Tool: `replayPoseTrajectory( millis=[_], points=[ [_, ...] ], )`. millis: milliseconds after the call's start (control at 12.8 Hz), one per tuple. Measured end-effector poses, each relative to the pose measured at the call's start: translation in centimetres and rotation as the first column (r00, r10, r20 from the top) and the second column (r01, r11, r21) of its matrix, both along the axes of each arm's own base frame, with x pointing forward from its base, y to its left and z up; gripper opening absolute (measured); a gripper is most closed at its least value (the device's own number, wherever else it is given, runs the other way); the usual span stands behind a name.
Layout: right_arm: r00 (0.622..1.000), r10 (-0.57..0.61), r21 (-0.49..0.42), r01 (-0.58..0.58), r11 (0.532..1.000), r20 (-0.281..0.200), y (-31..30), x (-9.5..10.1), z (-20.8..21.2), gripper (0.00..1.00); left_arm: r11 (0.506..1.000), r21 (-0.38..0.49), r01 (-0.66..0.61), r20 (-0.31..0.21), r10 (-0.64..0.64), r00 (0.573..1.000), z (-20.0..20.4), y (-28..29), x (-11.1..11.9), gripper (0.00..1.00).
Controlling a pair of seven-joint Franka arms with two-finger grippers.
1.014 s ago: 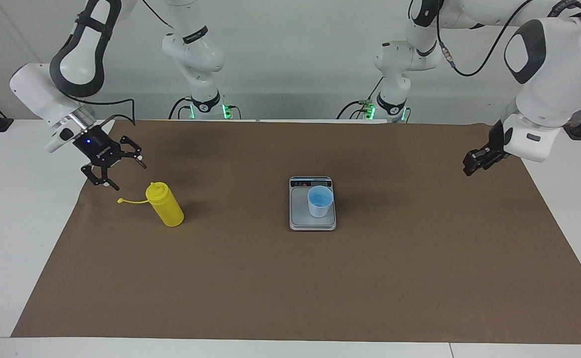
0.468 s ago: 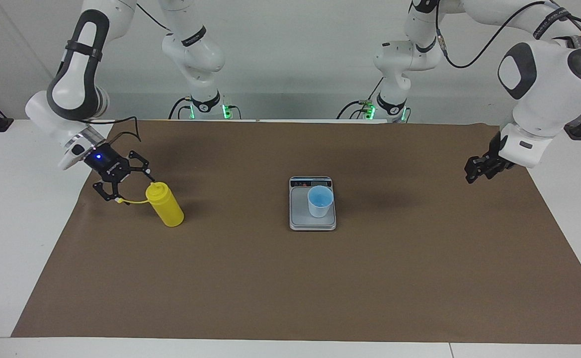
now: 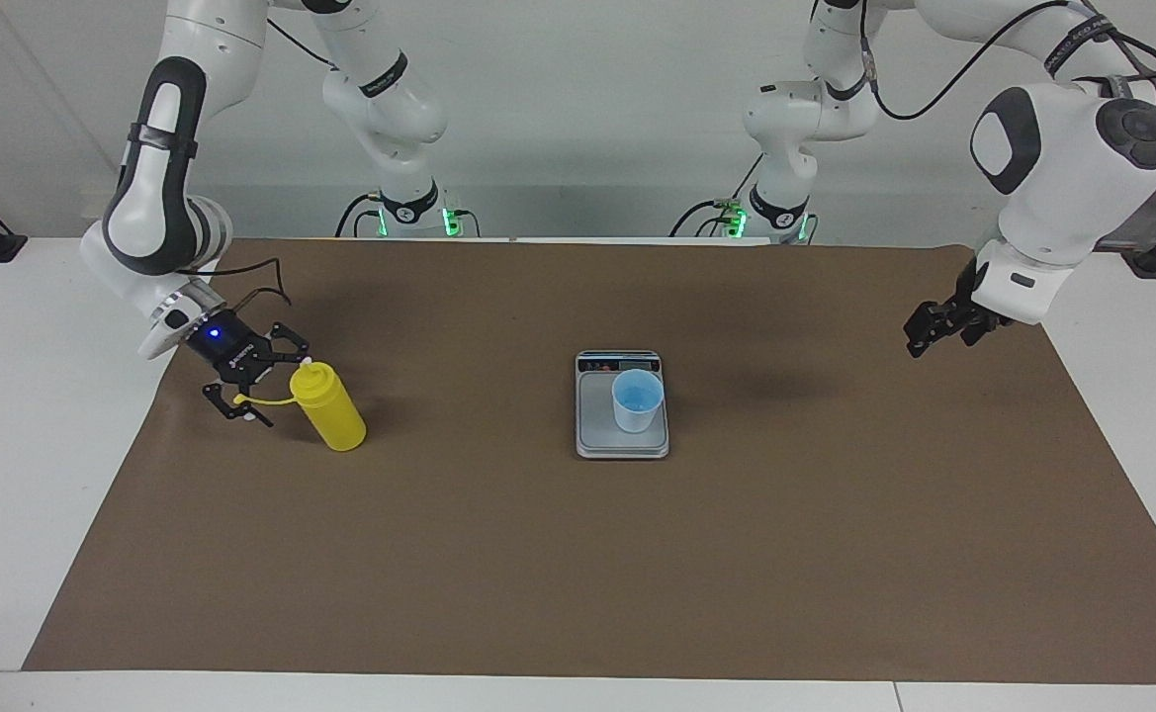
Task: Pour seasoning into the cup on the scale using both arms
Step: 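Reach the right gripper to the yellow bottle and grasp it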
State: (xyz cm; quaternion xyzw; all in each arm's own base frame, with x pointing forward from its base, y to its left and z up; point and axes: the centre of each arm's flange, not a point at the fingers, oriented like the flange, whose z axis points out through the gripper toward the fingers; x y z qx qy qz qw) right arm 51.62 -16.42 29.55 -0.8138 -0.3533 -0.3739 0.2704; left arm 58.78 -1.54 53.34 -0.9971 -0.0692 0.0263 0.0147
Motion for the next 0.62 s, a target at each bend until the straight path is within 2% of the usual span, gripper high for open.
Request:
replayPoseTrajectory(
  millis=[78,156,468,624],
  points=[
    [1.0,0.011,0.037,-0.011,0.999,-0.004,0.5,-0.1,-1.0,1.0,1.0,0.0,0.005,0.0,-0.005,1.0,0.0,-0.1,0.0,0.92],
    [1.0,0.02,0.06,-0.02,0.998,-0.001,0.9,-0.1,-2.0,1.0,1.0,-0.001,0.007,0.001,-0.007,1.0,0.1,-0.2,-0.1,1.0],
    [0.999,0.053,0.097,-0.053,0.994,0.011,3.6,0.8,-2.9,1.0,1.0,-0.002,0.011,0.036,-0.011,0.999,2.0,-0.4,-0.6,1.0],
    [0.998,0.069,0.101,-0.07,0.992,0.014,4.9,1.2,-2.8,1.0,1.0,-0.002,0.011,0.05,-0.011,0.999,4.2,-0.4,-1.9,1.0]
  ],
)
